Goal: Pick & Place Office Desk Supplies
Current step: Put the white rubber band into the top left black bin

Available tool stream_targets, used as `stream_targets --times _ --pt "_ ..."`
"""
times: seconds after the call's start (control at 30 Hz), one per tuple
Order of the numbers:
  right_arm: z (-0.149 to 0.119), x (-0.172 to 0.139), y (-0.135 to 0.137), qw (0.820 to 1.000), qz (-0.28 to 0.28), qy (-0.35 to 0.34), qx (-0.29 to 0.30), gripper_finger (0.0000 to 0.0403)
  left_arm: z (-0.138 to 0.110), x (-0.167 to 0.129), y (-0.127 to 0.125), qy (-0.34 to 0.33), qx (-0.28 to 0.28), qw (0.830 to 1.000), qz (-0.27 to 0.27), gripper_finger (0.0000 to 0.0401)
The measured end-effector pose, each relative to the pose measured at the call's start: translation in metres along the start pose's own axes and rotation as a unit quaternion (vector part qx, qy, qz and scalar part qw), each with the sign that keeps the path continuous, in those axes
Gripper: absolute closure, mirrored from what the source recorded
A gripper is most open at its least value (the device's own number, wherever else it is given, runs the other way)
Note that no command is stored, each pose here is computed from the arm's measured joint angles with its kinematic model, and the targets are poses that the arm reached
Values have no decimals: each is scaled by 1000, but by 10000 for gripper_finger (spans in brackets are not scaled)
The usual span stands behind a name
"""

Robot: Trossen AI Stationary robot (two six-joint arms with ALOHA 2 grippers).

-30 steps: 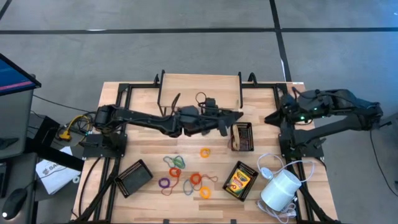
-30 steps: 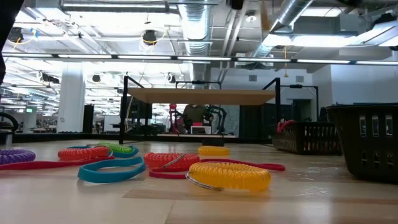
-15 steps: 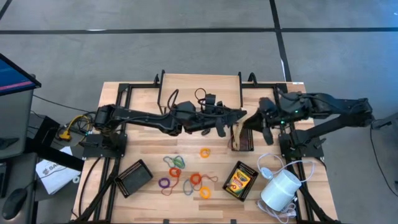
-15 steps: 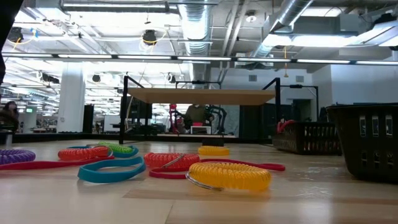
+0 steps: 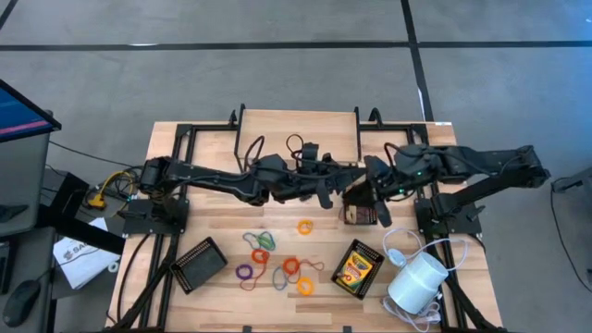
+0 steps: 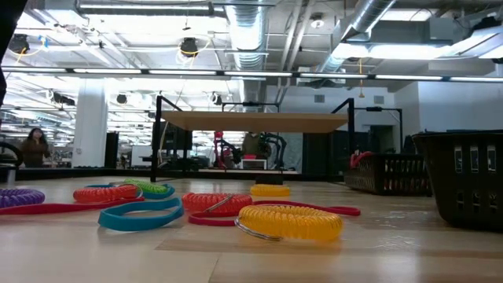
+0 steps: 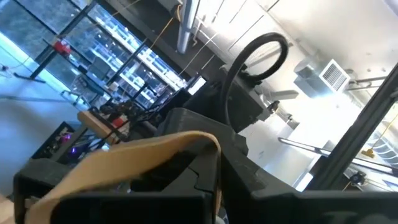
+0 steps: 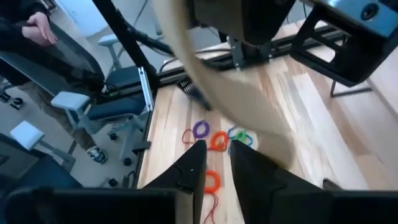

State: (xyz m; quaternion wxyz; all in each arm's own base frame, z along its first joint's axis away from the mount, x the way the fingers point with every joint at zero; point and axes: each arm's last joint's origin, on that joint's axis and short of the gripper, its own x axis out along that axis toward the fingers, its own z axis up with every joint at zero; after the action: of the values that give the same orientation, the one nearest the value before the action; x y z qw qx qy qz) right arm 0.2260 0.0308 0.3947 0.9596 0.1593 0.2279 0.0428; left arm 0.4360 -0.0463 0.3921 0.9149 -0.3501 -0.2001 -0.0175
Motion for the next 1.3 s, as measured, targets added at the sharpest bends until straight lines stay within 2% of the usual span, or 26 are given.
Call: stream_targets --times 0.1,0.23,0.97,1.3 --pt "2 -4 1 1000 5 -16 -6 348 1 0 -1 -3 3 1000 -1 398" --pt "3 -10 1 1000 6 -24 -11 395 -1 0 1 6 6 1000 3 399" --pt "-3 -20 -1 1000 2 4 0 402 -6 0 5 28 62 997 22 396" --pt "-16 -49 -12 997 -74 34 14 403 -10 0 9 49 68 996 38 390"
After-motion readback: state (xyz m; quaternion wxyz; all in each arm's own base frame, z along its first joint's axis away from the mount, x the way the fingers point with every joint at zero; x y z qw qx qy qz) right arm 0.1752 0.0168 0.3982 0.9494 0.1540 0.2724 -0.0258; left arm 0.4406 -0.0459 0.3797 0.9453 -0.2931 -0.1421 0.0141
